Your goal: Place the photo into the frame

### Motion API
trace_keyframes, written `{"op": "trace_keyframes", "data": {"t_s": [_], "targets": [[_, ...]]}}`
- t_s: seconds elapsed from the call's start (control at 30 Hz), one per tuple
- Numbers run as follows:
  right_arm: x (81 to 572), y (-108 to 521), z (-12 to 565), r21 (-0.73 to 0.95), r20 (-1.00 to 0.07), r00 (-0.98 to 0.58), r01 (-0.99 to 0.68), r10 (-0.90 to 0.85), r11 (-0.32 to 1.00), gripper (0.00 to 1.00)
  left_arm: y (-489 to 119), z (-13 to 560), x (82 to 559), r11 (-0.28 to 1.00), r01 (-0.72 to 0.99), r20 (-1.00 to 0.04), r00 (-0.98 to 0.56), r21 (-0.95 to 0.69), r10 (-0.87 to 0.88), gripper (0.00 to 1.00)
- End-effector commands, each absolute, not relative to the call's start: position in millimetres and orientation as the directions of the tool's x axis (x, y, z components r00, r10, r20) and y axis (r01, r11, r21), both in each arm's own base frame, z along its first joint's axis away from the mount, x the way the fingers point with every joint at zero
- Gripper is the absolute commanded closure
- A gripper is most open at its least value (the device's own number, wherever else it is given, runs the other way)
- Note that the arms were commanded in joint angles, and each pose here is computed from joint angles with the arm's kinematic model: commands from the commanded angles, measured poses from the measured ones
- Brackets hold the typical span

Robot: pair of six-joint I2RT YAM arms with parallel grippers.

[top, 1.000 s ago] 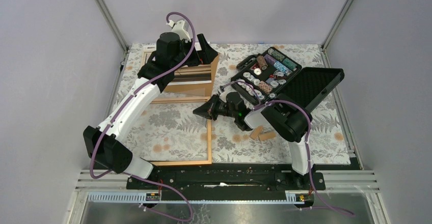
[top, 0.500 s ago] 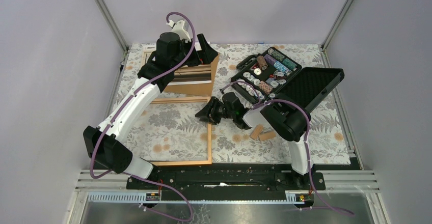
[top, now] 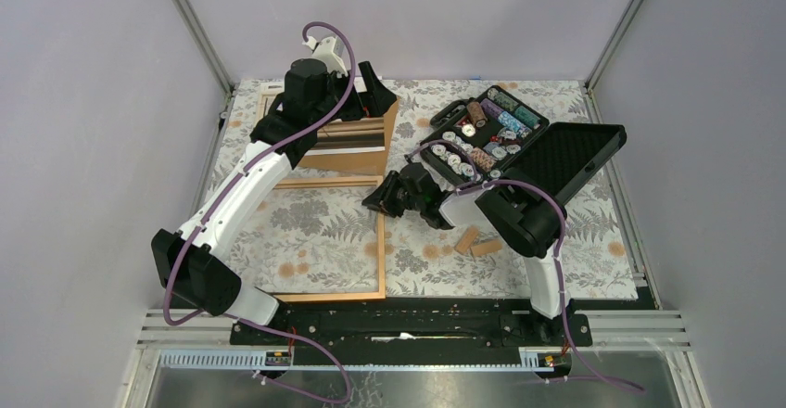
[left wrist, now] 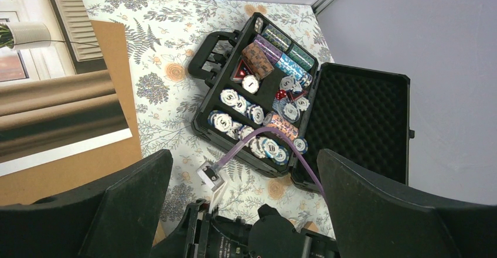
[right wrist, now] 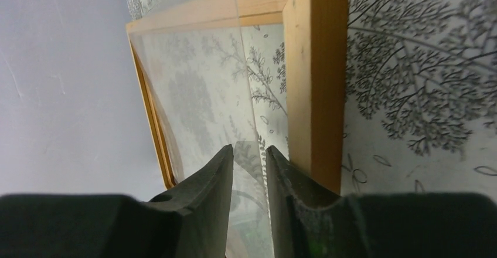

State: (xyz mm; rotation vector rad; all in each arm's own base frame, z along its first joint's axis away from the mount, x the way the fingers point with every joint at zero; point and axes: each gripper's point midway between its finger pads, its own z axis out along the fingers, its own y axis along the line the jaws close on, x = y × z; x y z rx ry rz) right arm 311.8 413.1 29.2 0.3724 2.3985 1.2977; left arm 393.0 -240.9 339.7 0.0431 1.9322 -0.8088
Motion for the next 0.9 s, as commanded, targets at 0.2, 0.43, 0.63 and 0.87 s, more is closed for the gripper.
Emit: {"op": "trace_keyframes", "data": {"t_s": [0.2,0.43,0.63,0.87], "targets": [[332.0,344.4,-7.0,0.716,-0.349,-0.829,0.065,0.437,0.695,0.74,-238.3,337.9,408.5,0.835,0.355,-0.863,-0.440,-0.421,-0.248,0.01],[312.9,380.5,21.8,0.875,-0.269,-0.887,-0.062,0.374,0.480,0.74,-182.0,266.0,413.3,0.965,0.096,-0.830,-0.536,-0.245,-0.157,0.01],[303.9,393.4,28.5,0.885,-0.267,-0.923,-0.120,0.278,0.450,0.58,-10.5,214.4,375.8,0.876,-0.318,-0.718,-0.504,-0.363,-0.480,0.01],[295.4,401.3,20.0,0.895,-0.240,-0.949,-0.134,0.207,0.425,0.56,129.9,159.0,327.0,0.637,-0.698,-0.654,-0.321,-0.326,-0.685,0.01]]}}
